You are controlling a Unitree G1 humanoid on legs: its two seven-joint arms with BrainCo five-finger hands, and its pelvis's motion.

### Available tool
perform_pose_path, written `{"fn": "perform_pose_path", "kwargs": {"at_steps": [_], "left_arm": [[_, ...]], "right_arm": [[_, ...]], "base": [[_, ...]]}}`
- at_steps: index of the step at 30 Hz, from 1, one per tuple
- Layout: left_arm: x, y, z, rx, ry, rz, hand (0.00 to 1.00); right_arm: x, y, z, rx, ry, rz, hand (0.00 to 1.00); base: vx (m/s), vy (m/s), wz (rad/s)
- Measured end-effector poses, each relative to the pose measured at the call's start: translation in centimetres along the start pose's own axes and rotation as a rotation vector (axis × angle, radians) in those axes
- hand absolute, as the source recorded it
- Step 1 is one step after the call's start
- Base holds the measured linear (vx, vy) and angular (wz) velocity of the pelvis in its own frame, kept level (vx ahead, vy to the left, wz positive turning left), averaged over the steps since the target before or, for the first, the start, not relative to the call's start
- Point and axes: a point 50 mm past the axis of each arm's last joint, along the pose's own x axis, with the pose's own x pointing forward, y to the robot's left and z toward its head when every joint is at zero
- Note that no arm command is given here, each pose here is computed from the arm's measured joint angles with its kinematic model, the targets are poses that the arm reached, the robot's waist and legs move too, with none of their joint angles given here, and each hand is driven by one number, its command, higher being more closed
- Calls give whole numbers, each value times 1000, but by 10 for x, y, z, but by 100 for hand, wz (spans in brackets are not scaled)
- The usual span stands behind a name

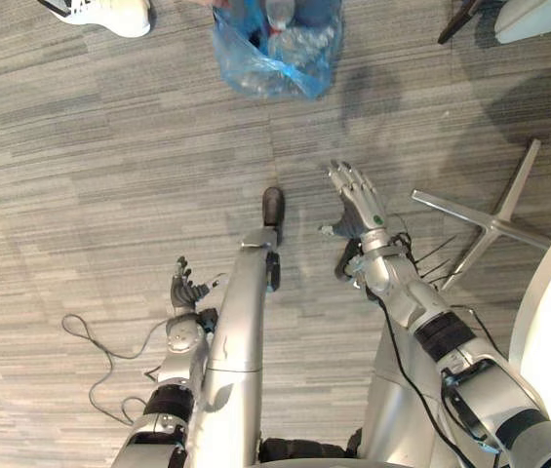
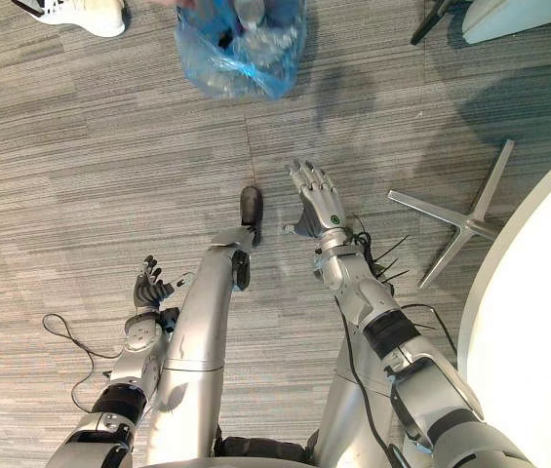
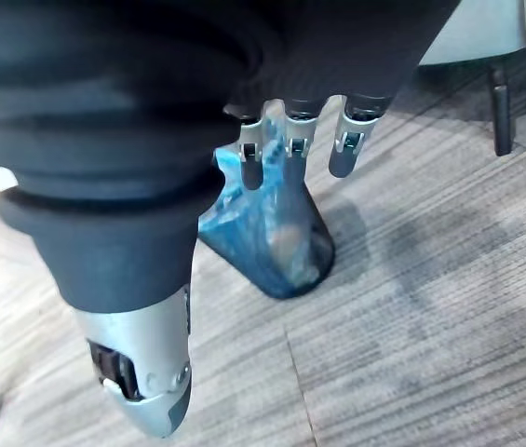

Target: Gather rubbish on tea table into small bin, then transfer packed bag to large trash can.

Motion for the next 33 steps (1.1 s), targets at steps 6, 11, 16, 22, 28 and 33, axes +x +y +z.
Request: {"fn": "perform_pose_path", "kwargs": {"at_steps": [6,11,16,22,28,33], "left_arm": [[0,1,-2,20,14,0,0],[-6,6,-5,45,9,-3,0],[-28,11,-35,84,98,-57,0],[-53,32,-75,126,267,-69,0],[-84,45,-119,185,474,-90,0],[-87,31,-123,195,489,-123,0]], "right_arm": [[-19,18,1,80,52,36,0],[-46,26,9,301,145,0,0],[-93,46,-2,621,395,6,0],[-155,74,-33,885,763,24,0],[-230,111,-50,948,1099,130,0],[-255,118,-64,962,1270,97,0]], "base": [[-20,-12,7],[12,-56,7],[87,-70,10],[142,-43,-10],[213,-20,23],[100,26,93]]}}
